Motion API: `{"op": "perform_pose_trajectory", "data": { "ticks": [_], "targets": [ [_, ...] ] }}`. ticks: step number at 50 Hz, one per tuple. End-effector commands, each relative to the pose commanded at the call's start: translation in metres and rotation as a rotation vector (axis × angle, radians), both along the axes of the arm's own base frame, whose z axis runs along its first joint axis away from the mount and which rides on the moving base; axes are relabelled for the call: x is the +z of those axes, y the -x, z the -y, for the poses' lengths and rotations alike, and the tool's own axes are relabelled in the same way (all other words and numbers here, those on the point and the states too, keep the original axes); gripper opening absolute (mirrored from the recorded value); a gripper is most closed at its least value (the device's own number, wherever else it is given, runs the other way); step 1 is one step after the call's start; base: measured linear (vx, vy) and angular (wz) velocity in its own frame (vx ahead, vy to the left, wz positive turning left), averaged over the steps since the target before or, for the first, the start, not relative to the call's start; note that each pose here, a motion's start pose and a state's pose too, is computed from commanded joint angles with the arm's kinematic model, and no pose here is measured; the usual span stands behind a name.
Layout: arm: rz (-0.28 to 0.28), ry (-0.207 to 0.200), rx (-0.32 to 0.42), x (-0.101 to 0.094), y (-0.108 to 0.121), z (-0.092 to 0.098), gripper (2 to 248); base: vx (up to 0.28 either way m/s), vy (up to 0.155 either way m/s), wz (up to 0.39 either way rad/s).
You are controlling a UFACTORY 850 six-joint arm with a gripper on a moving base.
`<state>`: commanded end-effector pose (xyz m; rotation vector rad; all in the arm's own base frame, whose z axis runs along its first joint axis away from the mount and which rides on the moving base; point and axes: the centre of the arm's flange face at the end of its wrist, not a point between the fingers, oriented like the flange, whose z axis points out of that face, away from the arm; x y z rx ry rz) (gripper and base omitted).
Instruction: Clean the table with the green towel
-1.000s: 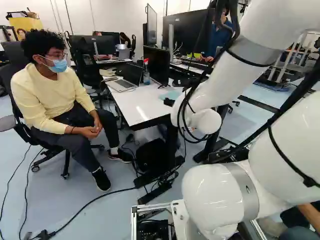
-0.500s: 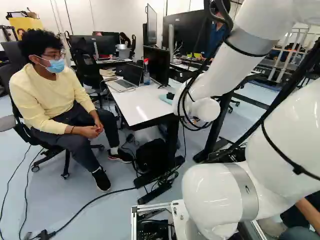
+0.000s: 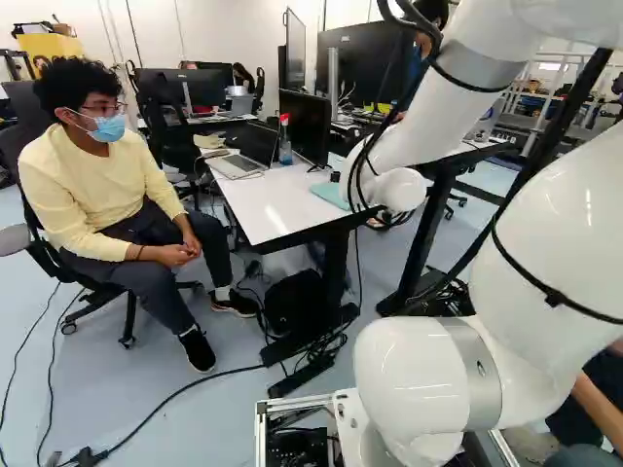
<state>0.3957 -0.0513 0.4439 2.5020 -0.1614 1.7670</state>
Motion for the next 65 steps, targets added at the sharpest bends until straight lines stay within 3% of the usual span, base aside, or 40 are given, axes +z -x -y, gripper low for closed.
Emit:
{"op": "perform_pose_trajectory", "data": {
  "ticks": [27, 65],
  "targets": [
    [-0.057, -0.007, 0.005, 0.019, -0.048, 0.004, 247, 0.000, 0.000, 0.000],
    [-0.188, -0.023, 0.011, 0.008, -0.120, 0.010, 247, 0.000, 0.000, 0.000]
  ]
}}
